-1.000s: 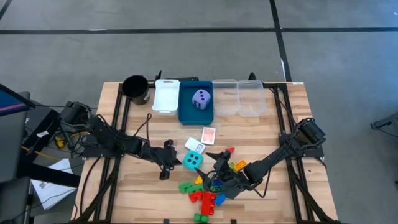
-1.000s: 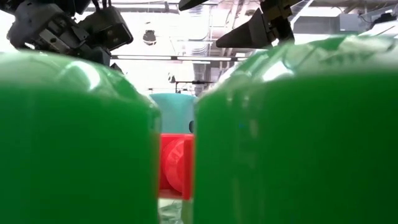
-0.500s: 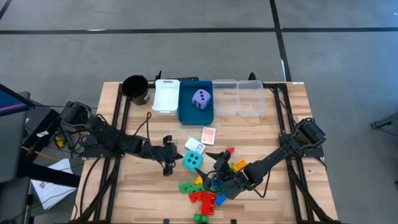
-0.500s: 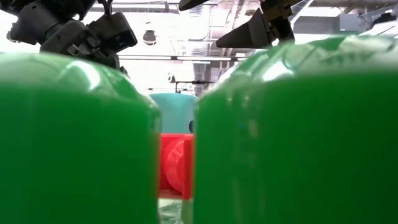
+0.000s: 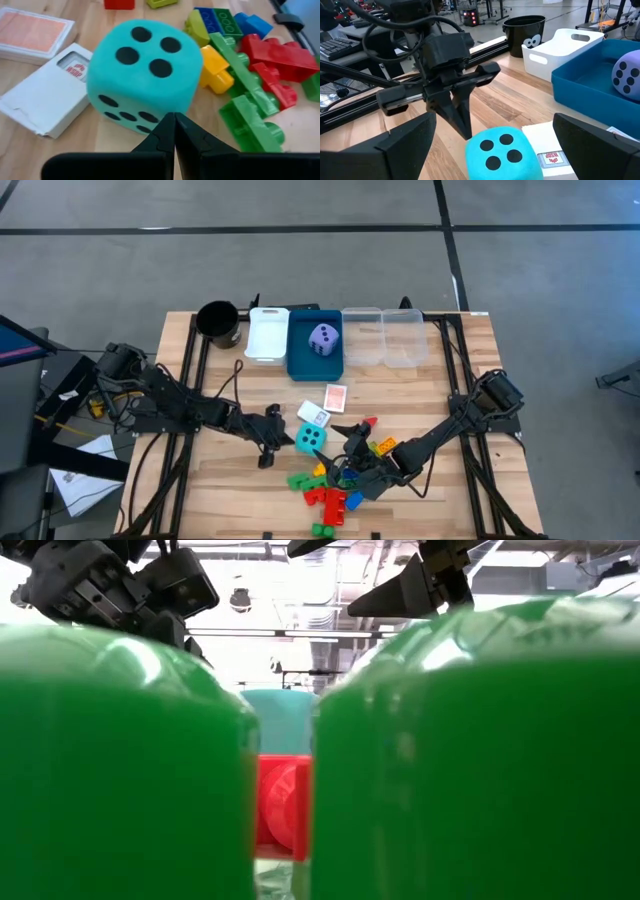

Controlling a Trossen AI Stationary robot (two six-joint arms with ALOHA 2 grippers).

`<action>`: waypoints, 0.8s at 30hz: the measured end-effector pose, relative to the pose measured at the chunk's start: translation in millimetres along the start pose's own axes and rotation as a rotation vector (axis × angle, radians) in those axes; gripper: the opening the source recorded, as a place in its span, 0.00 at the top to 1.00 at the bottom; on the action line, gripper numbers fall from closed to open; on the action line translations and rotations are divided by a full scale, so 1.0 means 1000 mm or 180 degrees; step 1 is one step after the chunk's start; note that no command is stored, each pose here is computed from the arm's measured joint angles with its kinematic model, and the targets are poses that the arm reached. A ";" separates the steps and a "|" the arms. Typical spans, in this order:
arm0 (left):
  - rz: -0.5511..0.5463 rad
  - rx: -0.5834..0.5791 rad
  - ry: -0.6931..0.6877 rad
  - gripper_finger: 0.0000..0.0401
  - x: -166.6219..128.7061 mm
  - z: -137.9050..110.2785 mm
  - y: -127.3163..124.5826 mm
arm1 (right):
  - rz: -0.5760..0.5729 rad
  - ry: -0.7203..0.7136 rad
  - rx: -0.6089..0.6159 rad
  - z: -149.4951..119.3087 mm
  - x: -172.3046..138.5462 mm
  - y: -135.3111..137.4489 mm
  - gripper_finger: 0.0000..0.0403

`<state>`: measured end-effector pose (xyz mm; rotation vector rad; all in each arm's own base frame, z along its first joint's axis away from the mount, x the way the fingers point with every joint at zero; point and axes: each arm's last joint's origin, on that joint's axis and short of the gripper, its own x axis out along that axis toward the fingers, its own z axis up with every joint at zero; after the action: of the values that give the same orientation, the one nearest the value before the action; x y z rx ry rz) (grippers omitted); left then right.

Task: Pick & Place Toys
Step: Put the blue dice into the blue bin

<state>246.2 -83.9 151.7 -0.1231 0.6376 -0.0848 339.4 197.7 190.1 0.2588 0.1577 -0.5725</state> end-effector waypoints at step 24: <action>0.0118 -0.0026 -0.0019 1.00 0.018 -0.007 0.005 | -0.0008 0.0008 -0.0021 0.000 0.000 0.000 0.02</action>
<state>256.5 -81.9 135.4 -0.1194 0.6341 -0.0460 339.2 197.4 189.5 0.2530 0.1624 -0.5740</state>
